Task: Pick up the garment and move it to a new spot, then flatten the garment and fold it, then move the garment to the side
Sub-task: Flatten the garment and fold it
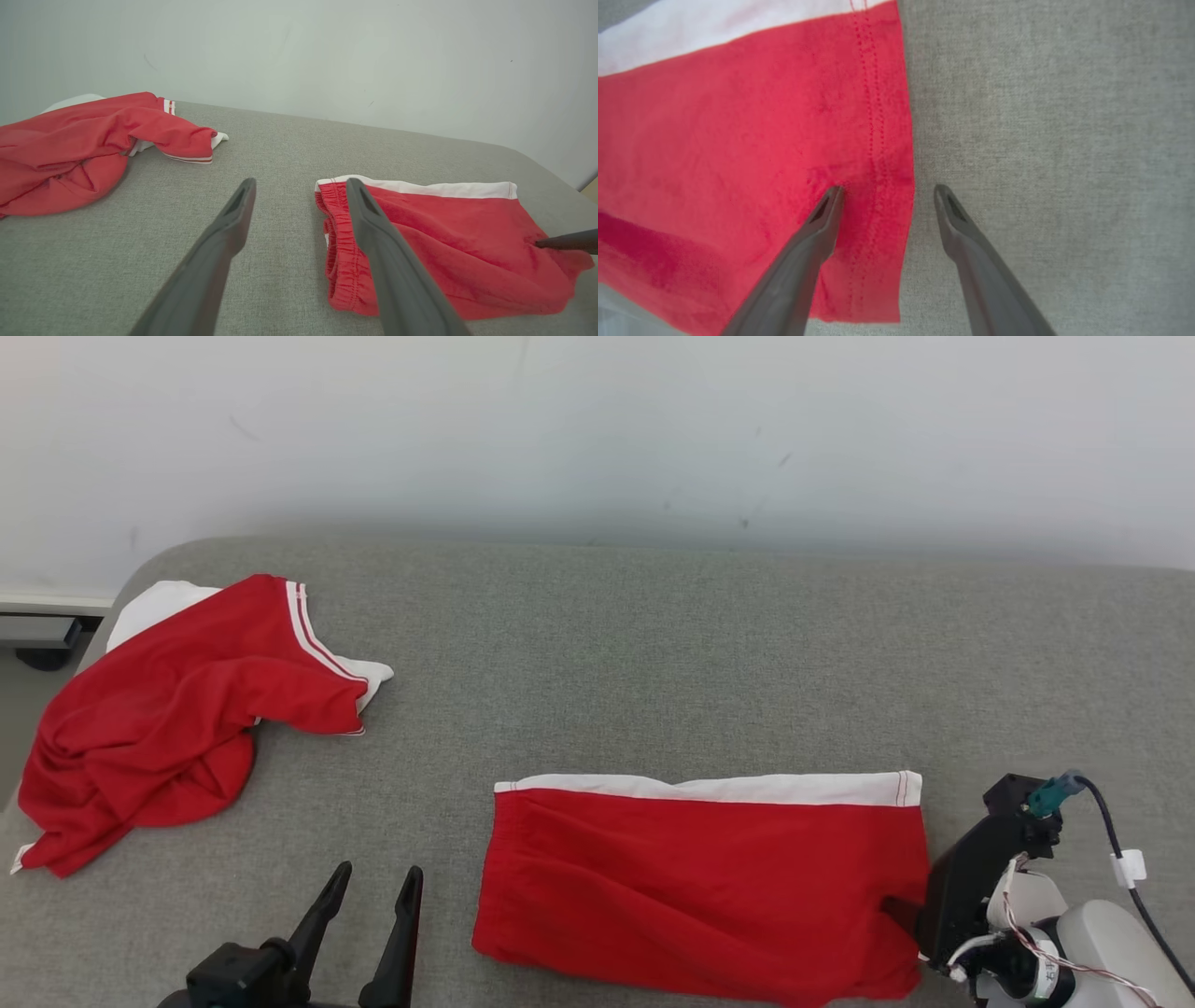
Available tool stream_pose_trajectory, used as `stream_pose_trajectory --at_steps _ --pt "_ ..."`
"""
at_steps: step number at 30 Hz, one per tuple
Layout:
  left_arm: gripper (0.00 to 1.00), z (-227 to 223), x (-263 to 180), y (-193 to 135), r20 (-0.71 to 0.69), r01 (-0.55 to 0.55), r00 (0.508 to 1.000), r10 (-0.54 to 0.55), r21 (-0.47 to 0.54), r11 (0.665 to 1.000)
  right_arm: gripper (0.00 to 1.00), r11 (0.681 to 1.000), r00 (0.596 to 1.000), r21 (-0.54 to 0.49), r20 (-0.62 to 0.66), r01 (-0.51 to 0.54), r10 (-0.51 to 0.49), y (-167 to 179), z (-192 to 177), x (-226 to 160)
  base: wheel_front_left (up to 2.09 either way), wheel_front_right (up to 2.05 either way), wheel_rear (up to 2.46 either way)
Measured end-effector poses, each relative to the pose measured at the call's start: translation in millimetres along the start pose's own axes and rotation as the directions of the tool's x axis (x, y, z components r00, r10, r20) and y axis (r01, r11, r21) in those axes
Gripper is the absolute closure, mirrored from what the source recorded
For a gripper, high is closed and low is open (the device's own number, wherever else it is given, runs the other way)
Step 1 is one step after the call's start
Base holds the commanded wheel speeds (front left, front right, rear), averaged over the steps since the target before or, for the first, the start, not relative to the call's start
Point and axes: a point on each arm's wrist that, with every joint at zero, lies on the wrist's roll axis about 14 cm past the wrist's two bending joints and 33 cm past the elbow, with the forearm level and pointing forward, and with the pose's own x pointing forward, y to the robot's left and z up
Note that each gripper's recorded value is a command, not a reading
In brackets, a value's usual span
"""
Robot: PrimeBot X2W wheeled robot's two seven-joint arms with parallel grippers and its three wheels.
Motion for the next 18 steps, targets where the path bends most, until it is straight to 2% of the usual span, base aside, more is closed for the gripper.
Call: stream_pose_trajectory --at_steps 11,14,16,18 --pt "0.0 -3.4 -3.2 2.4 -0.011 -0.011 1.0 0.01 -0.009 1.0 0.0 1.0 0.999 0.01 -0.054 -0.008 0.009 10.2 3.9 8.9 0.0 0.0 0.0" --pt "0.0 -4.0 -3.5 4.2 -0.013 -0.018 1.0 0.018 -0.011 1.0 0.54 1.0 0.998 0.018 -0.068 -0.012 0.014 13.0 4.7 12.3 0.0 0.0 0.0" --pt "0.0 -4.7 -3.9 5.2 -0.015 -0.024 1.0 0.023 -0.013 1.0 0.57 1.0 0.997 0.021 -0.076 -0.018 0.02 15.9 5.5 13.9 0.0 0.0 0.0" --pt "0.0 -4.7 -3.4 6.9 -0.015 -0.029 0.999 0.029 -0.013 1.0 0.83 0.999 0.996 0.025 -0.086 -0.022 0.024 17.9 3.9 16.3 0.0 0.0 0.0"
